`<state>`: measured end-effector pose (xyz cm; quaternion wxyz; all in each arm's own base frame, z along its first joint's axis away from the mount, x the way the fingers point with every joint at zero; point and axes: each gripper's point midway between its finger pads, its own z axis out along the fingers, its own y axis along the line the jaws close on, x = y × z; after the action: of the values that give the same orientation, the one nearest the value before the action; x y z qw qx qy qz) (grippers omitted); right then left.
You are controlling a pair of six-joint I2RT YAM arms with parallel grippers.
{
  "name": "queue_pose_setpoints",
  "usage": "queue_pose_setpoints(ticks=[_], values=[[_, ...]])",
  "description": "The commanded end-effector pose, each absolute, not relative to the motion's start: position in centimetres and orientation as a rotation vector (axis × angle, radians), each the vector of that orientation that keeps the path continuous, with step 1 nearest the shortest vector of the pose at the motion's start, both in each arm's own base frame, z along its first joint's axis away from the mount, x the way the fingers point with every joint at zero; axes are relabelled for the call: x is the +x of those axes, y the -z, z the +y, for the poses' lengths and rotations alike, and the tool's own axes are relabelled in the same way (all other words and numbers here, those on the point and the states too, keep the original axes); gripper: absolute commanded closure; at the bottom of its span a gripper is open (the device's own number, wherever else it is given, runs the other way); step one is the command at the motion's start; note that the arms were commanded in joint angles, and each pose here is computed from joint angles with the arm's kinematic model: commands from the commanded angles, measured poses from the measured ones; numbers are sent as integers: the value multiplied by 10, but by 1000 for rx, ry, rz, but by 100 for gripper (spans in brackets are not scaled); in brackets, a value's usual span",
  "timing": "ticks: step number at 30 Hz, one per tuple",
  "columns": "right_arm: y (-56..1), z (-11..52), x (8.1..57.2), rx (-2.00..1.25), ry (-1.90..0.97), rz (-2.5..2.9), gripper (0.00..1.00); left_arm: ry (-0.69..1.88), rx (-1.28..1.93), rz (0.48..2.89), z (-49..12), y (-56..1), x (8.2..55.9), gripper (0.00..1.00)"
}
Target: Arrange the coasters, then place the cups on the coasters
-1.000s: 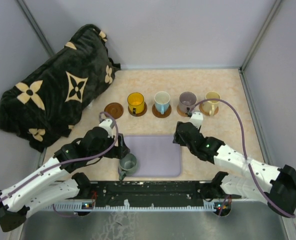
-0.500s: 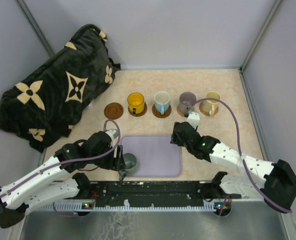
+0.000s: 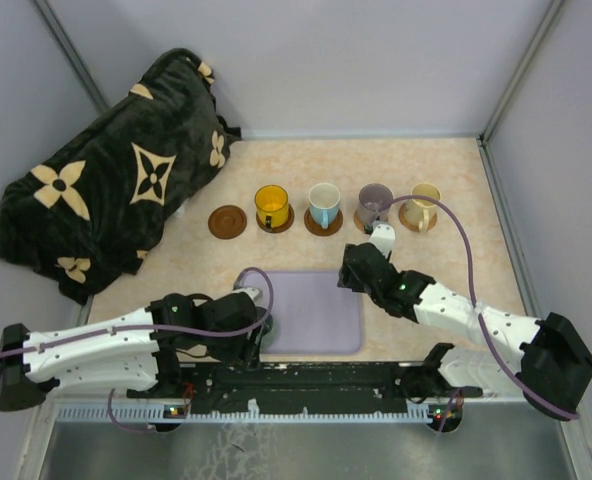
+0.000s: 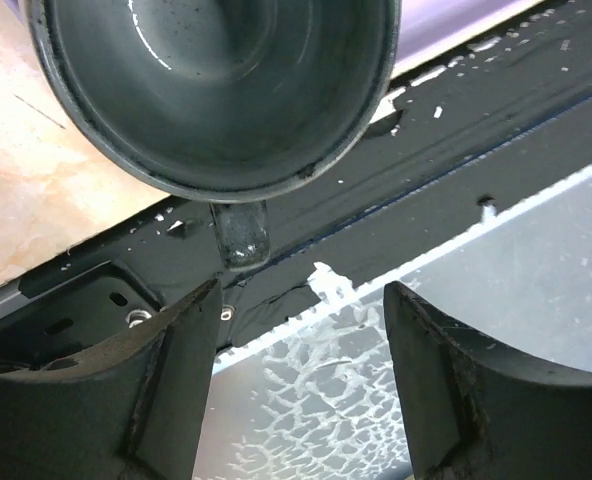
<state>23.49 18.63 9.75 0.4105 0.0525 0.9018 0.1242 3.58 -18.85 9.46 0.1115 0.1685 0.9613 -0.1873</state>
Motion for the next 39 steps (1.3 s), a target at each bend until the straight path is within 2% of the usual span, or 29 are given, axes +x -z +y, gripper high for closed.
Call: queue_pose_setpoints(ticks=[1, 10, 24, 37, 39], values=[[-109, 197, 241, 140, -373, 2223, 43, 452, 413, 2792, -191, -88, 45, 28], [-105, 194, 237, 144, -385, 2223, 43, 427, 279, 2663, -191, -84, 70, 29], [-102, 195, 235, 149, -391, 2233, 43, 378, 176, 2633, -177, -62, 77, 40], [-99, 196, 234, 147, -398, 2241, 43, 371, 227, 2645, -184, -58, 76, 66], [-97, 196, 233, 146, -396, 2244, 43, 368, 243, 2652, -185, -58, 75, 76]])
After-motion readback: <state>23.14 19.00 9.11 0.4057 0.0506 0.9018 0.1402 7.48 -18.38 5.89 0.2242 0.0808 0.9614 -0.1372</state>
